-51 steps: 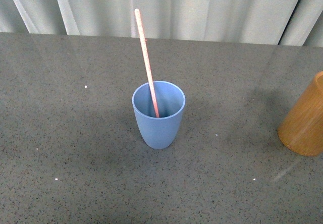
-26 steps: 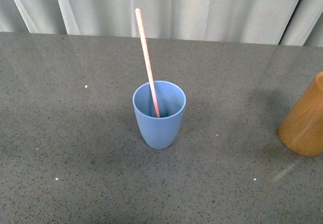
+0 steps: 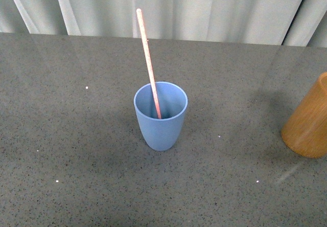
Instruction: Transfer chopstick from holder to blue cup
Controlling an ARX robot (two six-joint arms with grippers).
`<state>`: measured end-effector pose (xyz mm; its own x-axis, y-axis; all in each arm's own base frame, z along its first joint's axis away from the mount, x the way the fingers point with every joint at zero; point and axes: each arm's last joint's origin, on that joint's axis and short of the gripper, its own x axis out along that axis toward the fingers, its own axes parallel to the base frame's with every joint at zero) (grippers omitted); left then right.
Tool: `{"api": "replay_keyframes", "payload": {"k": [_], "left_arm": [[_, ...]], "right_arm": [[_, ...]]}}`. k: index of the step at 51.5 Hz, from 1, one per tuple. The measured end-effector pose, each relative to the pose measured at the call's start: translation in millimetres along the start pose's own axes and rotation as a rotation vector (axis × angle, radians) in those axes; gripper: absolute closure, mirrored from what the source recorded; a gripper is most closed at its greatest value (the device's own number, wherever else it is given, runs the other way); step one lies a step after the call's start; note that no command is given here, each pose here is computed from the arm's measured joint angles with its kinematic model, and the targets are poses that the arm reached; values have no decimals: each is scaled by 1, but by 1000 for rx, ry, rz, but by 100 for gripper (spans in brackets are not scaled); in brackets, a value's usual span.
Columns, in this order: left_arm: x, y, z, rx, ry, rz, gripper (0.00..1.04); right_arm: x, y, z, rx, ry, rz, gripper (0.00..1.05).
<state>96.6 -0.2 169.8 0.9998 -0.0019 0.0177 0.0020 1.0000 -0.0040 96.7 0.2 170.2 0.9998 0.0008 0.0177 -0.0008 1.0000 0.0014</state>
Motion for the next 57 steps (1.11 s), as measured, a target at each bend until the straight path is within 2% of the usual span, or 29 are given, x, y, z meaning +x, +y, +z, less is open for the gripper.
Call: {"api": "replay_keyframes", "payload": {"k": [4, 14, 16, 20, 57], "left_arm": [[0, 0, 0, 0, 0, 0, 7], [0, 0, 0, 0, 0, 0, 7], [0, 0, 0, 0, 0, 0, 7], [0, 0, 0, 0, 0, 0, 7], [0, 0, 0, 0, 0, 0, 7]], "right_arm": [[0, 0, 0, 0, 0, 0, 58], [0, 0, 0, 0, 0, 0, 14], [0, 0, 0, 1, 0, 0, 8], [0, 0, 0, 1, 0, 0, 10], [0, 0, 0, 1, 0, 0, 10]]}}
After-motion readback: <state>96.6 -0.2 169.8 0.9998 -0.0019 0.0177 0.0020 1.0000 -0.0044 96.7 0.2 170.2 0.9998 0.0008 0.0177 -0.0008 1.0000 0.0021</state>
